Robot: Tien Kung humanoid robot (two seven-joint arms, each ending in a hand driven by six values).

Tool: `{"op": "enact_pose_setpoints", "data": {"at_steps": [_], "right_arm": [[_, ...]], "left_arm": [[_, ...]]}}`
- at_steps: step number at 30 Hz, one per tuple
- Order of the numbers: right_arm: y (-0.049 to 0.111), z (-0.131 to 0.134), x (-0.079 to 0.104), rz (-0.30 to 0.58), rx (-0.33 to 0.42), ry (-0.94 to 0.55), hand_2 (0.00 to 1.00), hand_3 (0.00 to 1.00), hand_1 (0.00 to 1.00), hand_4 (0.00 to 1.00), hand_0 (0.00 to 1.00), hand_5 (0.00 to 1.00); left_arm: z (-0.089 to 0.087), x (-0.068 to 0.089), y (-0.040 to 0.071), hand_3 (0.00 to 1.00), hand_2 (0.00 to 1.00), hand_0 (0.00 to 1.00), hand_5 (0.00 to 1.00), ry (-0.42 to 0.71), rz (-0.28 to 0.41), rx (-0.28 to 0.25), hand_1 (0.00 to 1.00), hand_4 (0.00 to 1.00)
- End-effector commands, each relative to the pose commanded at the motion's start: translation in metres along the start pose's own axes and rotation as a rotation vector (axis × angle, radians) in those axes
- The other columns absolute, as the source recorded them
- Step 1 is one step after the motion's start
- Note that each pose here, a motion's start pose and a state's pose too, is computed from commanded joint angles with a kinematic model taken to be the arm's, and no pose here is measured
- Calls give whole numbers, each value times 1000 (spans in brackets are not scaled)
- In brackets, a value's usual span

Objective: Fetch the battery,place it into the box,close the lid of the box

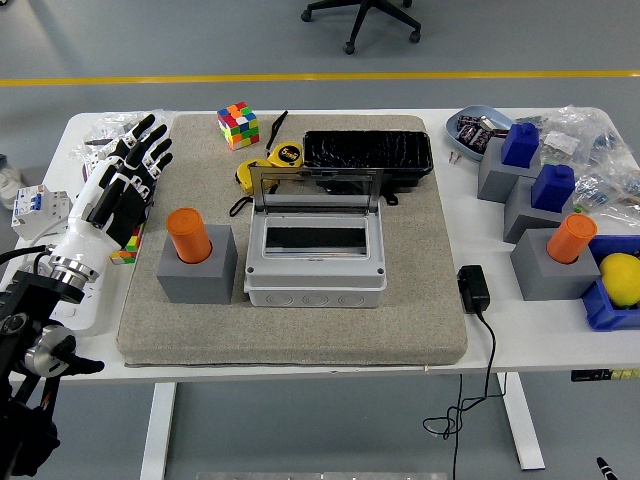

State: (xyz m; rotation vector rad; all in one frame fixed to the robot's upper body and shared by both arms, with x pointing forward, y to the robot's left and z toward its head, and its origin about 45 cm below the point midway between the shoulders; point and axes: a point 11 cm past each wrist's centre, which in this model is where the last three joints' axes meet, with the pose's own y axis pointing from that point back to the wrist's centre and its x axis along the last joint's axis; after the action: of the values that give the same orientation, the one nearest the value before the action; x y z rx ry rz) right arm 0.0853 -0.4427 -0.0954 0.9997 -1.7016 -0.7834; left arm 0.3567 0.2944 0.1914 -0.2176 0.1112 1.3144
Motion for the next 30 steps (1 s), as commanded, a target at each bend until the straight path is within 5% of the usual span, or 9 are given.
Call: {"op": "enact_pose_setpoints", "data": {"at_steps": [10,11,22,23,30], "right_arm": [[0,-2,-1,-4,2,-2,817,837,854,998,870,998],[0,-2,-1,-3,2,-3,813,836,853,998,867,998],[0,-2,0,-1,1,-6,812,834,853,998,869,998],[0,-3,0,-1,1,-7,811,832,852,998,868,998],[0,-4,0,0,3,-7,811,832,851,998,867,998]], "left_arm": [[-23,3,-1,981,998,998,579,-51,5,85,998,998],[-24,2,-1,859,998,998,539,-59,2,90,998,998],[-28,-1,-1,842,998,998,497,-137,-28,124,998,998],[-29,-1,0,820,964,998,285,-137,-25,127,995,998],[-33,-4,0,834,963,998,263,-134,-37,143,998,998]]}}
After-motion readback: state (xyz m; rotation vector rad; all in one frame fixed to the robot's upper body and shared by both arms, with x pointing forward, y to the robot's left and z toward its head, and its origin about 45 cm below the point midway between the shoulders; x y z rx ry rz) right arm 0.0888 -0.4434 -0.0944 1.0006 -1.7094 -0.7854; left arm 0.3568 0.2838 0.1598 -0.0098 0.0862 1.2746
